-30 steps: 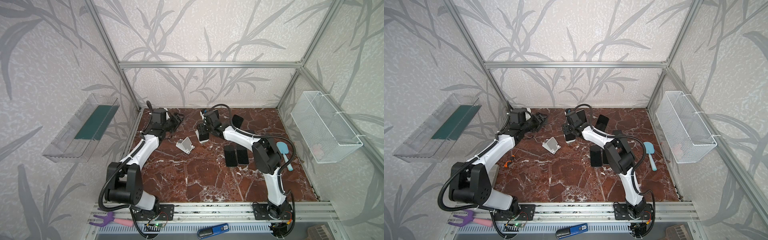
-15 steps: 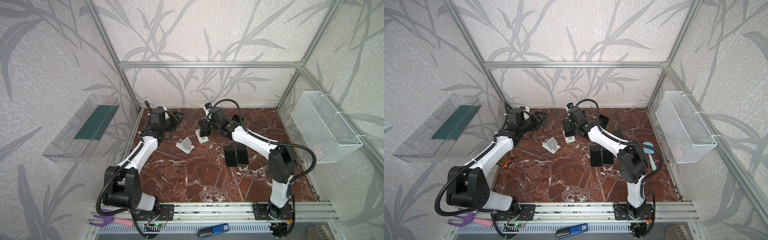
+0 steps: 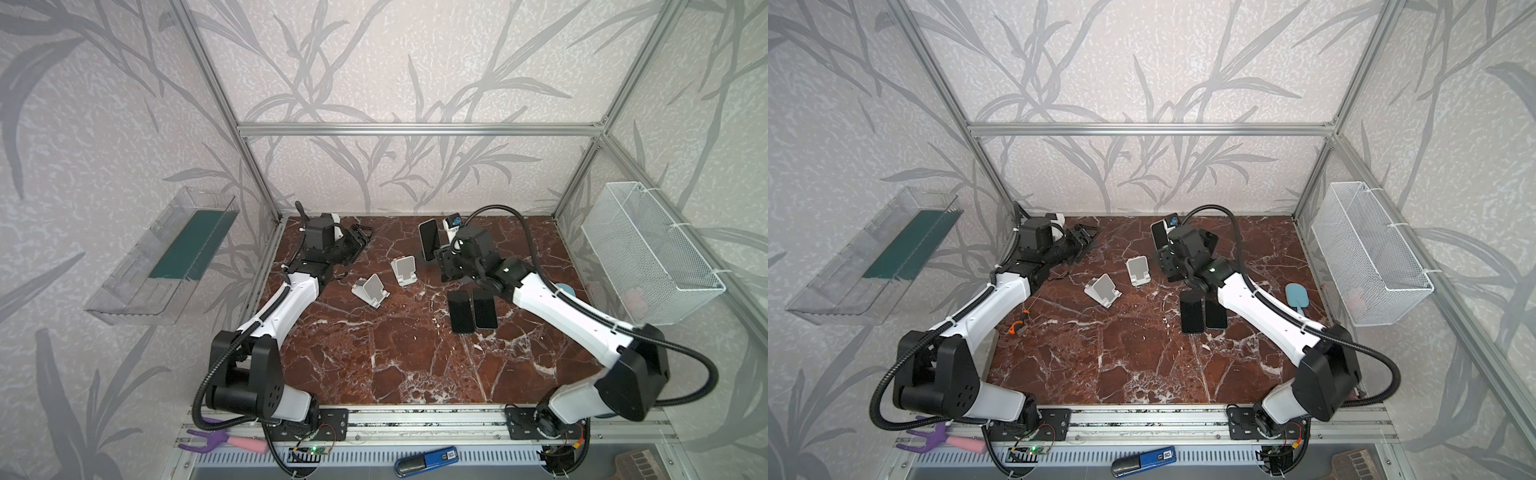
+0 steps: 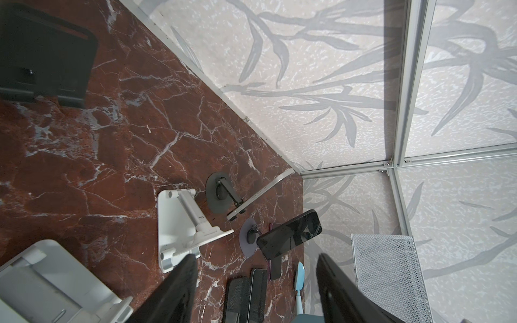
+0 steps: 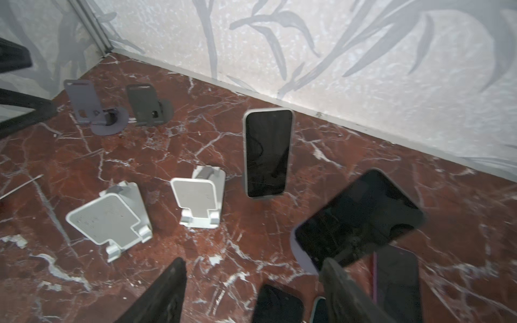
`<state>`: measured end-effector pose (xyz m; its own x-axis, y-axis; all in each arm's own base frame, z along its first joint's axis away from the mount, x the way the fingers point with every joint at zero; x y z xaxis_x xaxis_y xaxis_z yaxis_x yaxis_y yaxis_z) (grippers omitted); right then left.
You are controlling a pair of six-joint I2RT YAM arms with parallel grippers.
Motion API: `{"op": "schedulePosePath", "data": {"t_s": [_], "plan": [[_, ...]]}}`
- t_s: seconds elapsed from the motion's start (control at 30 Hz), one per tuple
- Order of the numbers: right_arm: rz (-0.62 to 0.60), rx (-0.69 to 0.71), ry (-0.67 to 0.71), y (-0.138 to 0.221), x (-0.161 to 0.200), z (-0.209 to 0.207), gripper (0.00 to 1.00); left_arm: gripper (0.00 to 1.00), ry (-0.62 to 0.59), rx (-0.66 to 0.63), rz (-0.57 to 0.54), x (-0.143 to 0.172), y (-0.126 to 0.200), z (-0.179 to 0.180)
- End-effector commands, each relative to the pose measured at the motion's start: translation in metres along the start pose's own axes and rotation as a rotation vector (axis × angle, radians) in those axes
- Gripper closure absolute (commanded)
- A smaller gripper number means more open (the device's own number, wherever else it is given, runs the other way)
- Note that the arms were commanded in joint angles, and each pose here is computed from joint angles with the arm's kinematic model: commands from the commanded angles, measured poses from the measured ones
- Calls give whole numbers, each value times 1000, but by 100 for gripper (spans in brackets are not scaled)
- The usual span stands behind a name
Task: Remove the phone from the phone stand
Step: Place the phone to the middle-right of the table.
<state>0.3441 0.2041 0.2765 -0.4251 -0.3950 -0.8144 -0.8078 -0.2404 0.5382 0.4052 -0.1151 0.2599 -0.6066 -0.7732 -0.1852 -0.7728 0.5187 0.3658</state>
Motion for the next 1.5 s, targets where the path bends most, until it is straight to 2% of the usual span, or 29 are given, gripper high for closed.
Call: {"op": "schedulePosePath", "data": {"t_s": [0.0,0.33,0.4,0.6,0.8,1.47], "plan": [[59,152,-14,27,26,-49,32,32,6,18,16,3,-2,-1],[341,356,-172,44,142,-117,34,32,16,3,27,3,-9,6],[372,342,-232,42,156,-119,34,32,18,1,31,4,-10,7],[487,288,-277,25,193,-114,34,32,22,-2,37,4,-12,9],[587,221,-285,4,212,-111,34,32,24,-6,41,4,-14,11],[826,62,-268,-21,254,-97,32,33,79,58,94,5,-18,3]]}}
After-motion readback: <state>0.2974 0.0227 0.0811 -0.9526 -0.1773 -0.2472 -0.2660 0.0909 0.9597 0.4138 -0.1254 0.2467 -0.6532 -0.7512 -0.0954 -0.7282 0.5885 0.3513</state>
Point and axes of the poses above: each gripper's point midway between its finger pads, its own y axis back along the fingers, its own z axis along the line the jaws close on, x = y × z, the point moved 4 cm from there along y, back along the fingers, and after that the axes turned 12 degrees about y, right-handed, at the moved point
